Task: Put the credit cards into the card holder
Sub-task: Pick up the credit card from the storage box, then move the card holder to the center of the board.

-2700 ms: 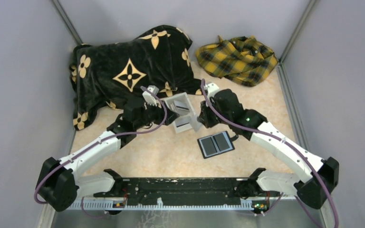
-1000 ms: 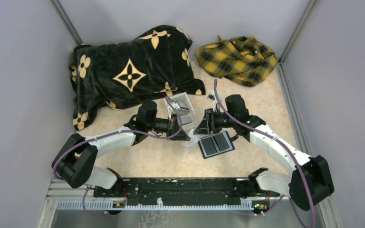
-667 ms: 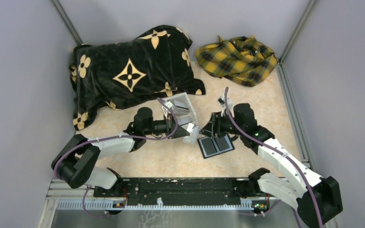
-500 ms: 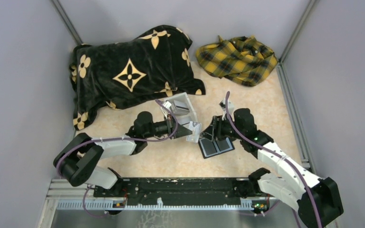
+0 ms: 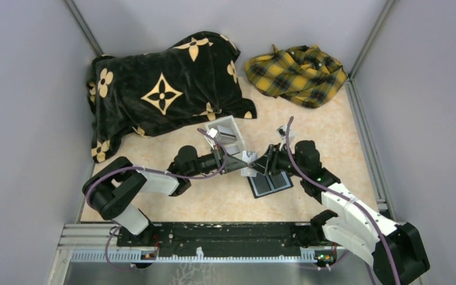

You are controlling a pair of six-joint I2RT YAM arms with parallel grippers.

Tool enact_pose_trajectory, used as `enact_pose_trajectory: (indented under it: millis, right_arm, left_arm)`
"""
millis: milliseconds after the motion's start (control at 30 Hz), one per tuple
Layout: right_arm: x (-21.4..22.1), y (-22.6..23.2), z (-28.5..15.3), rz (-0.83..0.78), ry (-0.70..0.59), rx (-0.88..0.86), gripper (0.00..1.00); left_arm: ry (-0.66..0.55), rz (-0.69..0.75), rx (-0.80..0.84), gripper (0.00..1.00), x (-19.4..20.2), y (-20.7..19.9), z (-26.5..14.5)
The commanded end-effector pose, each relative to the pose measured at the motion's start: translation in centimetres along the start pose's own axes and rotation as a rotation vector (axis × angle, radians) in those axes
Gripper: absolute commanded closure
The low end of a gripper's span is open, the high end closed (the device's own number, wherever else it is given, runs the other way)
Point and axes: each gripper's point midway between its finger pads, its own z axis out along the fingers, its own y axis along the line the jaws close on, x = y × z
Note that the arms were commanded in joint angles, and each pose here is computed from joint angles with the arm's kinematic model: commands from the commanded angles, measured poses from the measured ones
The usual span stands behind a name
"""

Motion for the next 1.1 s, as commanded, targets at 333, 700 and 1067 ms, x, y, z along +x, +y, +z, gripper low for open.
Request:
enact_pose_trajectory:
  millis: [333,700,1067]
  right_arm:
    - [-1.7,1.6,-0.1,0.069,-0.084,-0.159,0.97]
    - [-4.4,1.0,-1.5,0.031,-0.109,-0.031,1.0]
    - [-4.6,-6.8,-5.5,-0.029,-0.033,0.528,1.0]
  left_arm:
    - [-0.074,-0.097,0.102,1.0,-0.9,-1.0,0.6]
    - [-0.08,-0.136,-0.069,0.55,-0.2,2.7,0.4]
    - [-0.029,-0.063,-0.489,0.53,1.8,9.1,-0.8]
